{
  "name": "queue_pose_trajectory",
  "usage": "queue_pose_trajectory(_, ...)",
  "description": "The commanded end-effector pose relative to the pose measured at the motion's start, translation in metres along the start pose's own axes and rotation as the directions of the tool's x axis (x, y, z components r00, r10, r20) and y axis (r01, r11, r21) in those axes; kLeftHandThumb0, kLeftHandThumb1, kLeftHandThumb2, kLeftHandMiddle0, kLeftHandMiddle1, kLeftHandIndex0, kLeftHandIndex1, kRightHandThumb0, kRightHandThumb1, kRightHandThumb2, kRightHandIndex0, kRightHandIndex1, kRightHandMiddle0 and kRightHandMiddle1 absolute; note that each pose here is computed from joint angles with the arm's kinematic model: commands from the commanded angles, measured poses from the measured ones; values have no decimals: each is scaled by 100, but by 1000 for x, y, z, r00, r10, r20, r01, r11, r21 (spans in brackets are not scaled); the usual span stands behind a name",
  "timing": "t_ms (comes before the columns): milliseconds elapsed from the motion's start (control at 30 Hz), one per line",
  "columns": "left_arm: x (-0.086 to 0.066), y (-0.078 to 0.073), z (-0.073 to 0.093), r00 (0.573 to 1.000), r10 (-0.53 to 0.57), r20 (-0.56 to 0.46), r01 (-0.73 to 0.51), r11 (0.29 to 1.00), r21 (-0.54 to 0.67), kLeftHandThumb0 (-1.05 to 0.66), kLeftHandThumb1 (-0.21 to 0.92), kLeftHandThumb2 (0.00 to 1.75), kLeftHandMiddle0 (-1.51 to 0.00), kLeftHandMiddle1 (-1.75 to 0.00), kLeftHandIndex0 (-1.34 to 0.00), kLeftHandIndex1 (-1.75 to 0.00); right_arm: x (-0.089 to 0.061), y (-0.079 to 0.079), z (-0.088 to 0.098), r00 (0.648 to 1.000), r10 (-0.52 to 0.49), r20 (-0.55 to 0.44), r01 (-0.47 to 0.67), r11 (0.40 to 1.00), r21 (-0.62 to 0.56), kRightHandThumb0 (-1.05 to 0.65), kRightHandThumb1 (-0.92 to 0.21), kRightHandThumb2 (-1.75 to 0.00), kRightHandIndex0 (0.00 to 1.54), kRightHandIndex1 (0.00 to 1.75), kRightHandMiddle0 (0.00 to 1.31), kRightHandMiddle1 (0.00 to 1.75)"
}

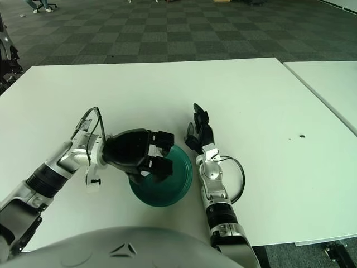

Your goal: Put the charger into the plate.

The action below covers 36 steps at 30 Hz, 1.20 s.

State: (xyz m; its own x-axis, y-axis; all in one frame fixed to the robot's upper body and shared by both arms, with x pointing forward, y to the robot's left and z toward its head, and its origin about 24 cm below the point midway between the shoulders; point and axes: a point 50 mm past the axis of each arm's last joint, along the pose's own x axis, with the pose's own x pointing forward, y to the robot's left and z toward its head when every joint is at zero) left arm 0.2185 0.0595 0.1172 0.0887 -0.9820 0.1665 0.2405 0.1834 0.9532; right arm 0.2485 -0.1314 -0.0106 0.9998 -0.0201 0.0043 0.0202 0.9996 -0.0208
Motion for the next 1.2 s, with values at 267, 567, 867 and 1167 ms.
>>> queue_pose_trajectory(267, -8, -1, -7, 996, 17, -87, -21, 999, -39, -77, 92, 66, -12, -61, -1, -88, -40, 47, -29, 946, 9, -325, 64, 975, 213, -70, -92, -102, 24, 3, 0, 46)
queue_pose_trajectory(567, -12, -8, -11, 991, 53, -123, -60, 997, -54, -83, 92, 78, -9, -11, 0, -40, -29, 76, -8, 953, 131, -272, 43, 832, 554, -65, -92, -108, 19, 0, 0, 40)
queue_pose_trajectory(867, -12, -12, -11, 988, 85, -130, -98, 991, -90, -86, 92, 82, -6, -5, 0, -32, -53, 58, 16, 963, 92, -255, 144, 625, 767, -59, -92, -114, 12, 0, 0, 31)
queue_pose_trajectory(1167, -16, -4, -16, 980, 132, -150, -151, 981, -121, -95, 92, 79, -4, -2, 0, -23, -50, 28, 20, 973, -31, -230, 196, 640, 743, -57, -92, -117, 4, 0, 0, 26)
